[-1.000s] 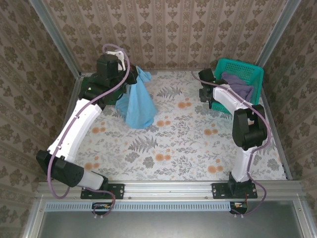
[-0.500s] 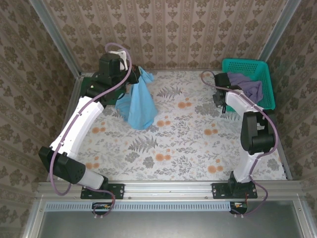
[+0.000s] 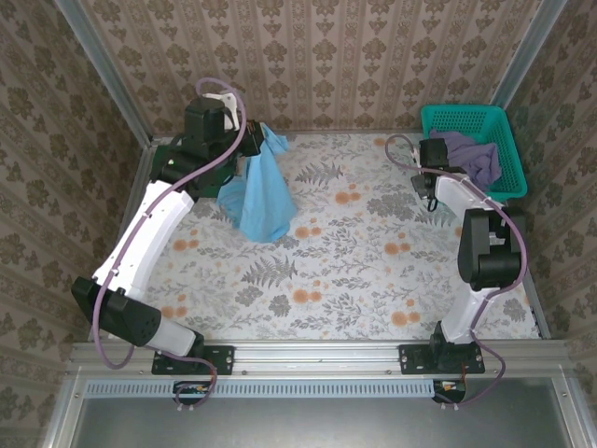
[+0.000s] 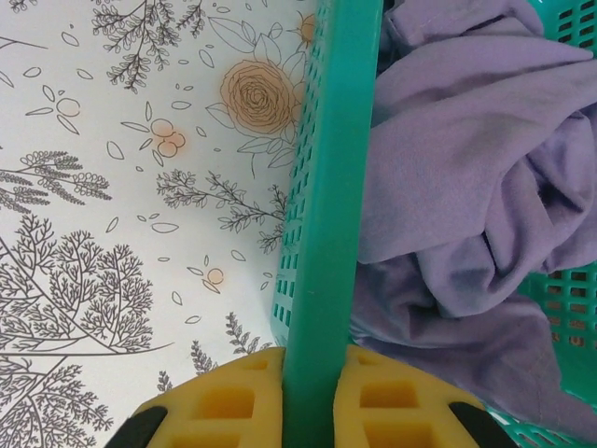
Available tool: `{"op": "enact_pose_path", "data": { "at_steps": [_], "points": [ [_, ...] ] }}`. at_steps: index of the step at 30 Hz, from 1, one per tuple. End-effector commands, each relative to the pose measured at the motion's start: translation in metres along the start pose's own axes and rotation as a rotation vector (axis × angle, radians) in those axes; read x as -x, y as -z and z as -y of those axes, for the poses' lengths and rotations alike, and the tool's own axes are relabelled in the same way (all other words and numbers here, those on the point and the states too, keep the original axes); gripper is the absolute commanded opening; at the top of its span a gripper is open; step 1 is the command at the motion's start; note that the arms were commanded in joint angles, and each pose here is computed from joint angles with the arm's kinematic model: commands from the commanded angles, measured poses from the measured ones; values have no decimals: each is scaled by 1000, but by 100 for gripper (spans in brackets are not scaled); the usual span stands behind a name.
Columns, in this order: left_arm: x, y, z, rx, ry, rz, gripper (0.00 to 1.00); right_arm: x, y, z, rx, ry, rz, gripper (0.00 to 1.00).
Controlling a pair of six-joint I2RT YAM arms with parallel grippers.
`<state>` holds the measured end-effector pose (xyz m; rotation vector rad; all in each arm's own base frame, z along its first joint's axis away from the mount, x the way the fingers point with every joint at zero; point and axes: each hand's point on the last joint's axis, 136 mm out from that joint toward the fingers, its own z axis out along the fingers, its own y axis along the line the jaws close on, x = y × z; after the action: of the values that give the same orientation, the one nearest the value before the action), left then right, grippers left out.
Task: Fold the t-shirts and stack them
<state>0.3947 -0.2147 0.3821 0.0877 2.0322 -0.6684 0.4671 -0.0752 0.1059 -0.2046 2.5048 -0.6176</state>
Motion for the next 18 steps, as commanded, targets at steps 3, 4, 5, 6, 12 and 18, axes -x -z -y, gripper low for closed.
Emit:
{"op": "enact_pose_path", "data": {
  "at_steps": [3, 4, 5, 6, 12, 18],
  "points": [
    [15, 11, 12, -37, -9, 25, 0, 1, -25, 4, -10, 12, -7, 18],
    [16, 11, 13, -40, -12, 24, 0, 0, -25, 8, -27, 9, -8, 22],
    [15, 11, 14, -43, -12, 21, 0, 2, -22, 11, -38, 4, 1, 26],
    [15, 10, 14, -45, -15, 16, 0, 3, -19, 12, -42, -6, 14, 29],
    [7, 1, 23, -70, -22, -17, 0, 4, -6, 27, -109, -45, 42, 48],
    [1, -4, 36, -105, -23, -39, 0, 8, 13, 41, -170, -112, 57, 54]
  ]
}}
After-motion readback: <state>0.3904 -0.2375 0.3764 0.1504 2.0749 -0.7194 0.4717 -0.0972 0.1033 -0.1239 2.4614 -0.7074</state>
